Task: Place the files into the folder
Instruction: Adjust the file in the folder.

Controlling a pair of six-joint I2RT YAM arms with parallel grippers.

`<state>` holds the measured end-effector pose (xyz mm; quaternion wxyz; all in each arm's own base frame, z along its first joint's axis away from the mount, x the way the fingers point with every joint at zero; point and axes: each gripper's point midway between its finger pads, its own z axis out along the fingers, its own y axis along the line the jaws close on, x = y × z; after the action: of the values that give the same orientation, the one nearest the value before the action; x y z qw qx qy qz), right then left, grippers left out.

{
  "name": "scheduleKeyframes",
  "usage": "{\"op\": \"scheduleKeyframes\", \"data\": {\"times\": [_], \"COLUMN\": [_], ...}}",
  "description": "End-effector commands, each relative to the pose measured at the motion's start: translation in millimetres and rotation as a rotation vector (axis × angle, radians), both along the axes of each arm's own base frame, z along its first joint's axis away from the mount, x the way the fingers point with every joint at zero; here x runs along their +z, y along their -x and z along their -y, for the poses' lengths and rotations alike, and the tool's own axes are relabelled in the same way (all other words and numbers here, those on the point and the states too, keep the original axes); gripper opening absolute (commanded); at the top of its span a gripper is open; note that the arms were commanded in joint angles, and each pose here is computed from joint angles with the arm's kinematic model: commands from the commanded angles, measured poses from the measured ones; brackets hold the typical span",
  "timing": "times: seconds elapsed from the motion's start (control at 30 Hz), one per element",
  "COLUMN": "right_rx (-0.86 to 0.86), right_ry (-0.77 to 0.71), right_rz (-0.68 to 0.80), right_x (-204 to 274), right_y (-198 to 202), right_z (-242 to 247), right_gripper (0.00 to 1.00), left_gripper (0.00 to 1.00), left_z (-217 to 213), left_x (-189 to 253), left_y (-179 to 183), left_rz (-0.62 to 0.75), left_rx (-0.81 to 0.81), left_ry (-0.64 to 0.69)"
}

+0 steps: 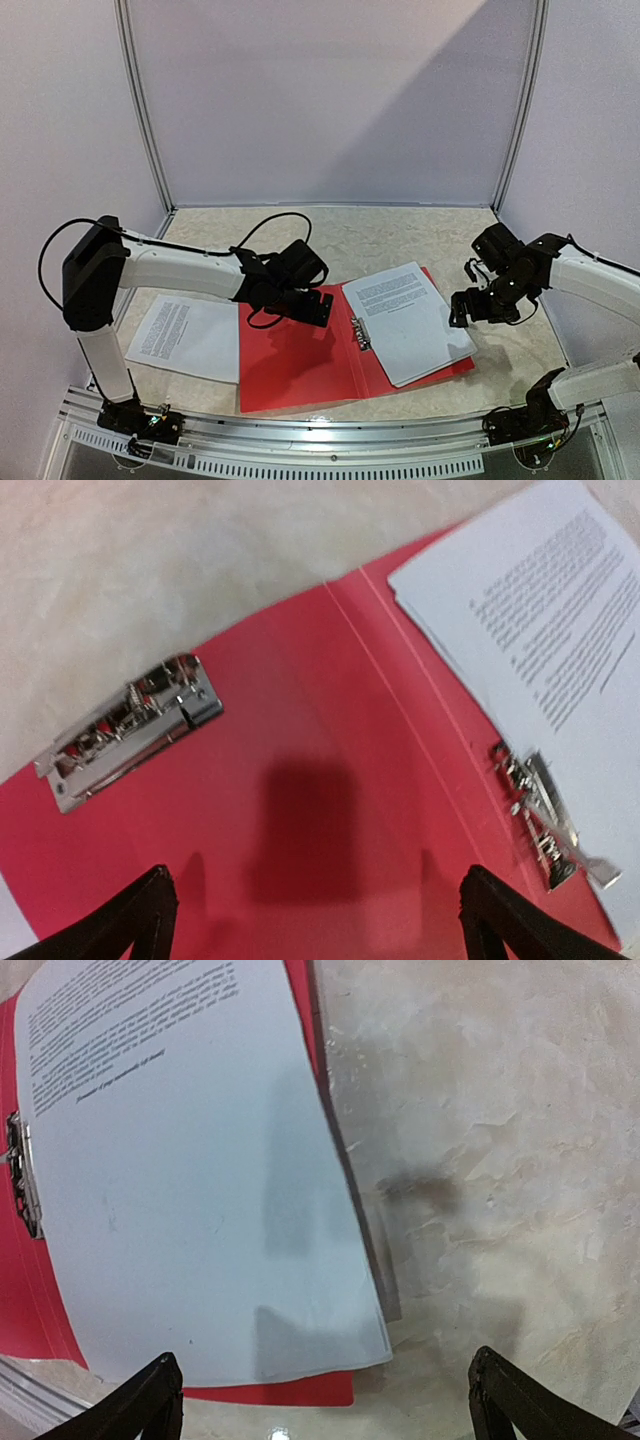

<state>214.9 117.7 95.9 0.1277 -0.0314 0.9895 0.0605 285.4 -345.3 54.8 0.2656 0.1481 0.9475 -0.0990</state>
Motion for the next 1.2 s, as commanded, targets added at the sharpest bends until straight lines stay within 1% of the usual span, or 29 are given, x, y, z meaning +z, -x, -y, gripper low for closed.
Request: {"op": "scheduleKeyframes", "data": {"times": [0.0, 0.07, 0.13, 0.2, 0.37, 0.47, 0.57, 0.77, 0.93, 1.07, 1.17], "right_rx": [0.072, 0.093, 0.107, 0.119, 0.134, 0.149, 0.145, 0.131, 0.139, 0.160, 0.173], "right_ry": [0.076, 0.071, 0.057, 0.029, -0.050, -0.037, -0.002, 0.099, 0.102, 0.041, 0.030], "right_rz": [0.016, 0.001, -0.024, -0.051, -0.102, -0.114, -0.117, -0.043, -0.043, -0.123, -0.133], "right_x": [-12.8, -22.3, -32.3, -38.0, -45.5, -49.5, -55.8, -48.4, -48.7, -59.1, -57.7], "right_y": [-19.5, -23.1, -23.6, -21.4, -6.5, 3.6, 8.5, -7.6, -13.6, 0.2, 7.7], "right_z": [5.0, 0.0, -5.6, -11.8, -26.5, -30.3, -24.0, -9.2, -12.6, -24.7, -31.6], "right_gripper": [0.99, 0.99, 0.99, 0.99, 0.99, 0.99, 0.99, 0.99, 0.99, 0.99, 0.99], "left_gripper": [1.00, 0.99, 0.93, 0.90, 0.89, 0.89, 0.89, 0.89, 0.88, 0.88, 0.88], "left_z": [-12.7, -0.4, 0.7, 0.7, 0.7, 1.6, 4.1, 12.7, 16.4, 16.9, 16.2], "left_x": [0.5, 3.1, 6.0, 5.2, 4.4, 2.9, 3.5, 0.3, -12.6, -18.2, -18.4], "left_y": [-19.7, -16.9, -14.0, -12.9, -9.8, -7.4, -5.1, 4.6, 12.1, 15.0, 15.2], "left_rz": [-0.001, -0.001, 0.003, 0.000, 0.004, -0.003, -0.004, -0.009, -0.035, -0.049, -0.049], "left_rx": [0.167, 0.122, 0.128, 0.127, 0.121, 0.115, 0.108, 0.066, 0.044, 0.040, 0.042], "left_ry": [0.007, 0.100, 0.140, 0.131, 0.110, 0.111, 0.118, 0.099, 0.076, 0.069, 0.069]}}
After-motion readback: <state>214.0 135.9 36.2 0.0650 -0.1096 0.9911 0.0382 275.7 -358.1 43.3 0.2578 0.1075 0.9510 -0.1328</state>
